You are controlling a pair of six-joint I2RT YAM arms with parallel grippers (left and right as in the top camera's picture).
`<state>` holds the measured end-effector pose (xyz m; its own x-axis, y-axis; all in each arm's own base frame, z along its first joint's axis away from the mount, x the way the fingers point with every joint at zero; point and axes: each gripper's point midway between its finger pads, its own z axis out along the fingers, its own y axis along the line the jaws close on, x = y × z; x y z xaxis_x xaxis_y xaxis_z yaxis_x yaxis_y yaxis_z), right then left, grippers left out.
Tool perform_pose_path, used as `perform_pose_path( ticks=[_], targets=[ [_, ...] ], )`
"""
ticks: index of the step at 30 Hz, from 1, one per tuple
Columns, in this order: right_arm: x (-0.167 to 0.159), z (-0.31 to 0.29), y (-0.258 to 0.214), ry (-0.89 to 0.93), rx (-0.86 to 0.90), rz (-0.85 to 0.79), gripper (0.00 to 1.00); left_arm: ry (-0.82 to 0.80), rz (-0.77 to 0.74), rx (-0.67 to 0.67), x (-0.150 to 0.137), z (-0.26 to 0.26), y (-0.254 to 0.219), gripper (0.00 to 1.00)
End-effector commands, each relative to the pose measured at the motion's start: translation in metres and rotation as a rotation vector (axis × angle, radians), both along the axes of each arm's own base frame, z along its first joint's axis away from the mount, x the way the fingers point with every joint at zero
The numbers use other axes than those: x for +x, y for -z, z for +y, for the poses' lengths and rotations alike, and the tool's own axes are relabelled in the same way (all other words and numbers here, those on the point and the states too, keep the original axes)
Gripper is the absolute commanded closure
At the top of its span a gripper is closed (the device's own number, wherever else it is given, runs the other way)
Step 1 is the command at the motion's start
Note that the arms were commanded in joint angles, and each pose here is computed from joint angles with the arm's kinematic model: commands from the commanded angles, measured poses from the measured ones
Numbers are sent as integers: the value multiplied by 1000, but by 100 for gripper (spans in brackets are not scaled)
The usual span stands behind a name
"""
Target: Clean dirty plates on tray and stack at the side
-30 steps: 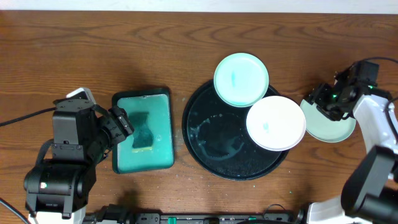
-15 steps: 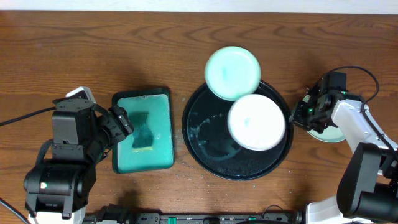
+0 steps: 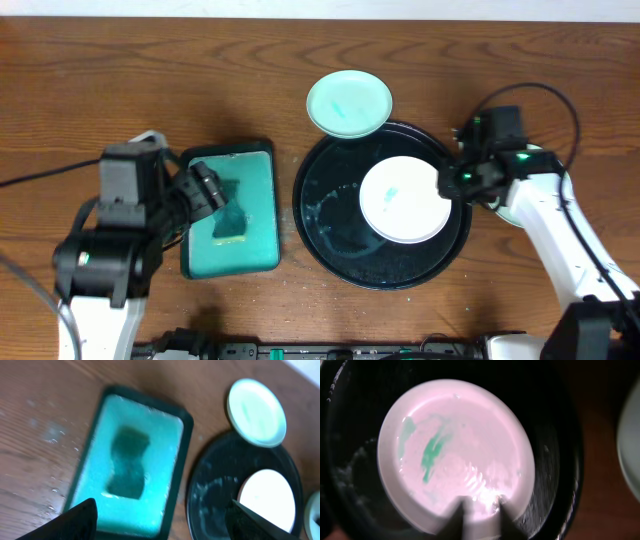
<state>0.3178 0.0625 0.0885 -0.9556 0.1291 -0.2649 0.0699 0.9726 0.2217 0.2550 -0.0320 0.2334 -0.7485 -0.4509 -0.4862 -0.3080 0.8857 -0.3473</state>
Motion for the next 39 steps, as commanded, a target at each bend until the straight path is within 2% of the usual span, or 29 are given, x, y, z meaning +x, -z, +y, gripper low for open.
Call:
perform_pose_path(
  ticks=[1,3,6,10,12,13,20,25,31,33,34,36,39],
  targets=[
    [7,-21,24,19,-201,10,52,100,51,-77,5,-21,7,19],
    [11,-28,45,27,-255,44,49,153,105,-96,8,-30,19,19],
    [17,-32,67,34,-274,73,50,163,153,-95,8,-33,30,19],
    [14,-26,92,19,-240,133,73,226,174,-77,7,-44,36,19],
    [9,-21,98,6,-210,163,98,270,178,-64,5,-51,38,19],
    [6,-12,99,-35,-170,175,99,287,181,-57,5,-55,39,19],
    [-6,55,83,-311,161,149,99,329,209,-19,7,-70,50,19],
    [-13,64,81,-398,188,148,99,347,231,-35,19,-91,64,19],
    [-18,48,89,-375,61,186,99,467,278,-10,26,-134,95,19],
    [-15,45,91,-376,27,175,87,518,293,5,28,-150,110,19],
    [-15,44,91,-362,21,178,67,546,322,16,27,-161,125,20],
    [-15,43,88,-286,29,194,57,571,372,33,23,-169,143,22],
    [-12,41,78,-194,36,183,54,583,385,41,21,-170,148,22]
  ],
)
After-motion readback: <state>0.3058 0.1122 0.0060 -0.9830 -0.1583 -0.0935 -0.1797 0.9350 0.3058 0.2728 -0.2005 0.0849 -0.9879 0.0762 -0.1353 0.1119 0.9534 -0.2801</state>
